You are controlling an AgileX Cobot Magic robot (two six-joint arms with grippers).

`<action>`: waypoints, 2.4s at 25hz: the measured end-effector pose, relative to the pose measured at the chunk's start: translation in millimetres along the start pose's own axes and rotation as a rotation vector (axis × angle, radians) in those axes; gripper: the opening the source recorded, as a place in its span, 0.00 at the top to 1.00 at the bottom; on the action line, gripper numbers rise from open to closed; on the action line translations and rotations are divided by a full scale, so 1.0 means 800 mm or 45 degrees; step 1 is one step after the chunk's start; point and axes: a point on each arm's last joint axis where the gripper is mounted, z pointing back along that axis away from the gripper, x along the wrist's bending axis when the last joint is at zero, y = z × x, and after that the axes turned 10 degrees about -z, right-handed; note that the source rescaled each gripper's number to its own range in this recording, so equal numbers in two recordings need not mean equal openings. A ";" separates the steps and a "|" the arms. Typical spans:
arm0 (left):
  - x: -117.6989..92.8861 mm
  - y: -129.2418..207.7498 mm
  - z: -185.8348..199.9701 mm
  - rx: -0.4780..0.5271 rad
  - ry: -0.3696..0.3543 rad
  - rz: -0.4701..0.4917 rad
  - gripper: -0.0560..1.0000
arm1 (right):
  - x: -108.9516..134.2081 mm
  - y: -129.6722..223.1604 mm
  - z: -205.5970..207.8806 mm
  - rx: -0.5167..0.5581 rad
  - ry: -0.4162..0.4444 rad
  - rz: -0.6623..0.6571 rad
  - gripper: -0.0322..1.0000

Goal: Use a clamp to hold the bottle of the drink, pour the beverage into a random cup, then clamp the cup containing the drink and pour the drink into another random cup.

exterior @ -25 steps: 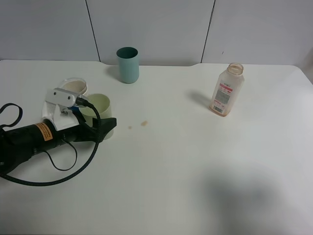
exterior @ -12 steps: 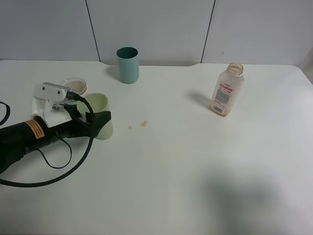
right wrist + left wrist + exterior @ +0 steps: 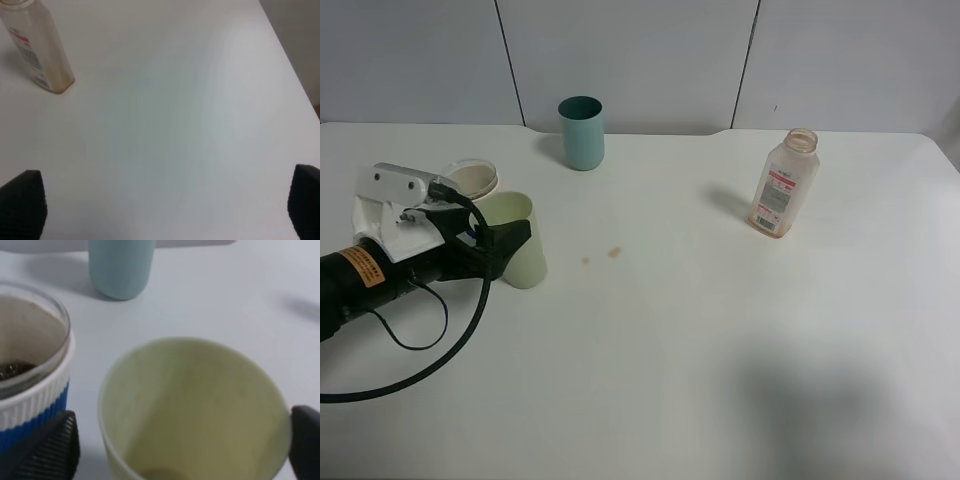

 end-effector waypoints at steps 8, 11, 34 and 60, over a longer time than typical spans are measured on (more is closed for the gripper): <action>-0.001 -0.016 0.009 -0.077 -0.006 -0.015 0.00 | 0.000 0.000 0.000 0.000 0.000 0.000 0.07; -0.003 -0.024 0.016 -0.115 -0.008 -0.024 0.00 | 0.000 0.000 0.000 0.000 0.000 0.000 0.07; -0.008 -0.115 0.088 -0.492 -0.091 0.099 0.00 | 0.000 0.000 0.000 0.000 0.000 0.000 0.07; 0.003 -0.186 0.225 -0.295 -0.581 -0.093 0.00 | 0.000 0.000 0.000 0.000 0.000 0.000 0.07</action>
